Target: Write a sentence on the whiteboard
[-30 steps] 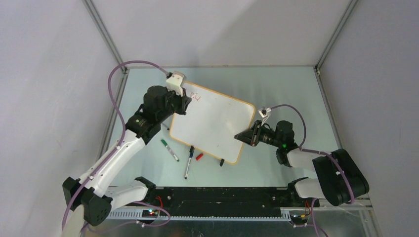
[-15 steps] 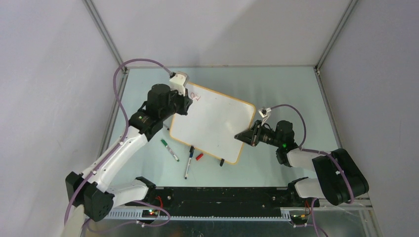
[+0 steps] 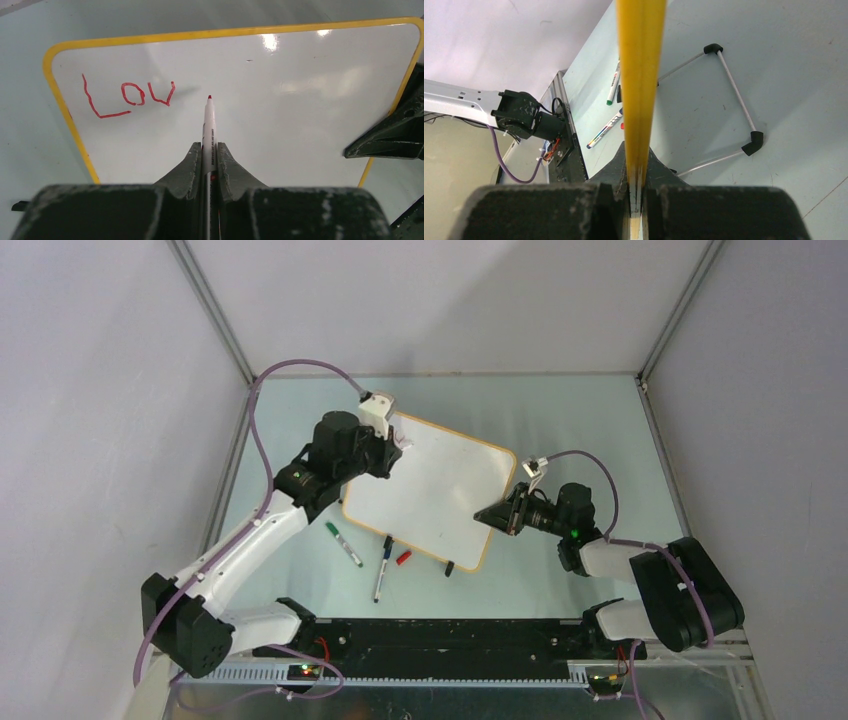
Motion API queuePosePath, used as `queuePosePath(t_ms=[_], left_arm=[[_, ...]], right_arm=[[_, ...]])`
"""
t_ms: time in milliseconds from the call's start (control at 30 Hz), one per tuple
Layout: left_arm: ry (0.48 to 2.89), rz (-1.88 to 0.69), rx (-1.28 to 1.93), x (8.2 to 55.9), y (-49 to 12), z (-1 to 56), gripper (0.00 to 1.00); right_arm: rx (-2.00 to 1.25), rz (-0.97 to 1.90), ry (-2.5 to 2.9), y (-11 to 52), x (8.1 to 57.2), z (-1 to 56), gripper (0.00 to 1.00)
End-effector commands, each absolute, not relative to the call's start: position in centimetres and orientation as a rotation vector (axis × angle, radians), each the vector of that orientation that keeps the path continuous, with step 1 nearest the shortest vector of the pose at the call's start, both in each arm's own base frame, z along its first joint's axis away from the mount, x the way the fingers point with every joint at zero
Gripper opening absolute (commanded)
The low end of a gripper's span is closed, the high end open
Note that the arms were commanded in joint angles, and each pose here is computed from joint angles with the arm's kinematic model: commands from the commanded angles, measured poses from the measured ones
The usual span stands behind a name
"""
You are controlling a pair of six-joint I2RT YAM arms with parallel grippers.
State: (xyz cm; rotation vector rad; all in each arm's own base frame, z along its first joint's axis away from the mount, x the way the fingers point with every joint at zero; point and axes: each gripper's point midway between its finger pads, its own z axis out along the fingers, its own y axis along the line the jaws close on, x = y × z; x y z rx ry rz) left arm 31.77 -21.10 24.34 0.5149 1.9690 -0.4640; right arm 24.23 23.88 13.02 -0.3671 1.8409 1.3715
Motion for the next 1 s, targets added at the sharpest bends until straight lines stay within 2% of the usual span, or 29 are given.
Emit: queuePosePath(t_ms=[0,967], left_arm=[[1.915,-0.478,0.509,32.1,-21.6,26.2,0.00],[1.927,-0.411,0.416,33.7,-20.8,25.7,0.00]], right_arm=[[-0.420,1.299,1.806,23.7,25.2,13.1,0.00],[-0.425,1.301,1.791,23.7,25.2,13.5,0.00]])
